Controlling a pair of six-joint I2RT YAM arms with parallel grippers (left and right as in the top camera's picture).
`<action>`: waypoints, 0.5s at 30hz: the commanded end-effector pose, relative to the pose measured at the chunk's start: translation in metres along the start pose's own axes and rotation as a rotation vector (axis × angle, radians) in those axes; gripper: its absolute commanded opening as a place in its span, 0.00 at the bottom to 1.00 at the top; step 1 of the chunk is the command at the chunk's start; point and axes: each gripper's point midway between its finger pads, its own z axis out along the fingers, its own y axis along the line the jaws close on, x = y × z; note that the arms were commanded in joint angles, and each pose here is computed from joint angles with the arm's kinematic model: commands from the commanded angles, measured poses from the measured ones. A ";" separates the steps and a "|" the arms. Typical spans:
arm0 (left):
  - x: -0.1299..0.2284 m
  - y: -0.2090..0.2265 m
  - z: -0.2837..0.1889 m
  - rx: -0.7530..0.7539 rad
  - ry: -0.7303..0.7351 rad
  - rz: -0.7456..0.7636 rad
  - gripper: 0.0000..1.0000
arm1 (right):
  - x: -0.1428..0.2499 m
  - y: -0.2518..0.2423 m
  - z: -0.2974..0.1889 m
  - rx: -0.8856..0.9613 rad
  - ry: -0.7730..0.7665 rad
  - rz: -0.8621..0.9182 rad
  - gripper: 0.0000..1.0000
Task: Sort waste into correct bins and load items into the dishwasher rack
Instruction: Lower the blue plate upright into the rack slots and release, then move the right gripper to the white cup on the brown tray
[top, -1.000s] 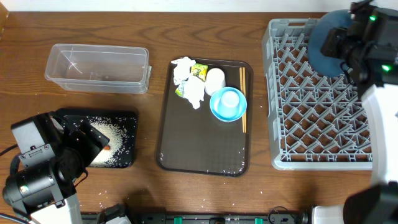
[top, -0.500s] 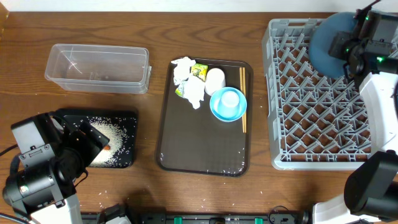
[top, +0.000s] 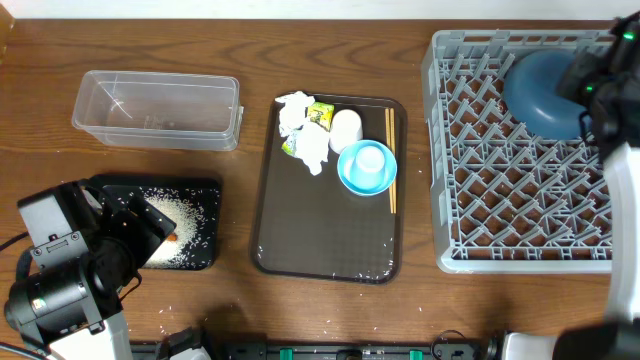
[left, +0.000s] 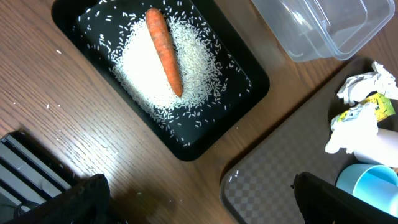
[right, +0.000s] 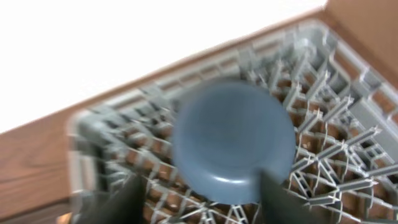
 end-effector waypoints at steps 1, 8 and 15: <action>0.000 0.003 0.001 -0.015 -0.001 0.006 0.97 | -0.017 0.033 -0.053 -0.195 -0.059 0.015 0.98; 0.000 0.003 0.001 -0.015 -0.001 0.006 0.97 | 0.014 0.104 -0.125 -0.611 0.056 -0.021 0.99; 0.000 0.003 0.001 -0.015 -0.001 0.006 0.96 | 0.095 0.148 -0.118 -0.648 0.364 -0.111 0.99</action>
